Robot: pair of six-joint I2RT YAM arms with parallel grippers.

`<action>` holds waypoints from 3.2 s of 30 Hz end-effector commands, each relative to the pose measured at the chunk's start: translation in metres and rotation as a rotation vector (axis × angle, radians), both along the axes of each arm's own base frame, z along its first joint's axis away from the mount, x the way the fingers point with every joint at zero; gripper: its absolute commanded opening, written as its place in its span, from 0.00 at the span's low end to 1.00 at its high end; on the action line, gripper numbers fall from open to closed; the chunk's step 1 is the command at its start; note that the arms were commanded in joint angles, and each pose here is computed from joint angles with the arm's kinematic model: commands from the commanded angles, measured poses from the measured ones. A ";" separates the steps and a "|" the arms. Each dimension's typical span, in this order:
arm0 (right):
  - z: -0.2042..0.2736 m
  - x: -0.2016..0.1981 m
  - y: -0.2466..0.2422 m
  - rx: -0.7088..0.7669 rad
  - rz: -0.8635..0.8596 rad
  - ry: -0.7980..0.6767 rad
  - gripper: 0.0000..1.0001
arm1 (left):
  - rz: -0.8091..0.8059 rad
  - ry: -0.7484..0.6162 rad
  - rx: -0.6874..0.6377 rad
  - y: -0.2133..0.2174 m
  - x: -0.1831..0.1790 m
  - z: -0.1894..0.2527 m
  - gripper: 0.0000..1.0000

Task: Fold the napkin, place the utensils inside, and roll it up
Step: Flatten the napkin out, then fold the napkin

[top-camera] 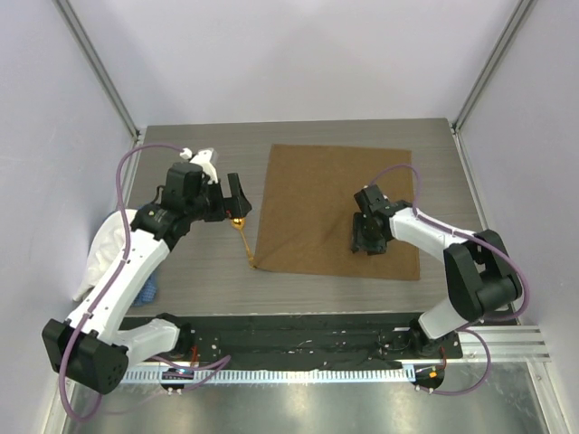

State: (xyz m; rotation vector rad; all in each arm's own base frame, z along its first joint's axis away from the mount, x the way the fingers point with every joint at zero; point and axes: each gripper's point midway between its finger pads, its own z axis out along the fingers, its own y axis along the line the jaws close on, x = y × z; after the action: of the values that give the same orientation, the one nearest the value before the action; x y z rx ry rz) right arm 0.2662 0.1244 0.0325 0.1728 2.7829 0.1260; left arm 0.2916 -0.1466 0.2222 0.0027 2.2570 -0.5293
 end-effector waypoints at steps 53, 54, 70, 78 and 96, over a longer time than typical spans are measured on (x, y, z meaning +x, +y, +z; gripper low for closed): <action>0.022 -0.061 0.293 -0.184 0.902 -0.314 0.48 | 0.416 0.005 -0.031 0.146 0.042 -0.001 1.00; 0.020 -0.060 0.291 -0.192 0.899 -0.313 0.47 | 0.415 0.006 -0.030 0.146 0.042 -0.002 1.00; -0.006 -0.066 0.285 -0.223 0.922 -0.253 0.38 | 0.412 -0.004 -0.036 0.145 0.043 0.001 1.00; -0.017 -0.070 0.268 -0.272 0.865 -0.207 0.31 | 0.416 -0.008 -0.035 0.146 0.042 0.002 1.00; 0.019 -0.108 0.318 0.075 0.968 -0.155 0.01 | 0.422 -0.024 -0.026 0.147 0.040 0.006 1.00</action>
State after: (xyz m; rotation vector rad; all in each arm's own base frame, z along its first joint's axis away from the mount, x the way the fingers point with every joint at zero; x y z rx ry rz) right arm 0.1841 0.4148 0.0222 -1.0666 2.4736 0.1946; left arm 0.3274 -0.0008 0.2116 -0.4828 2.2149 -0.3253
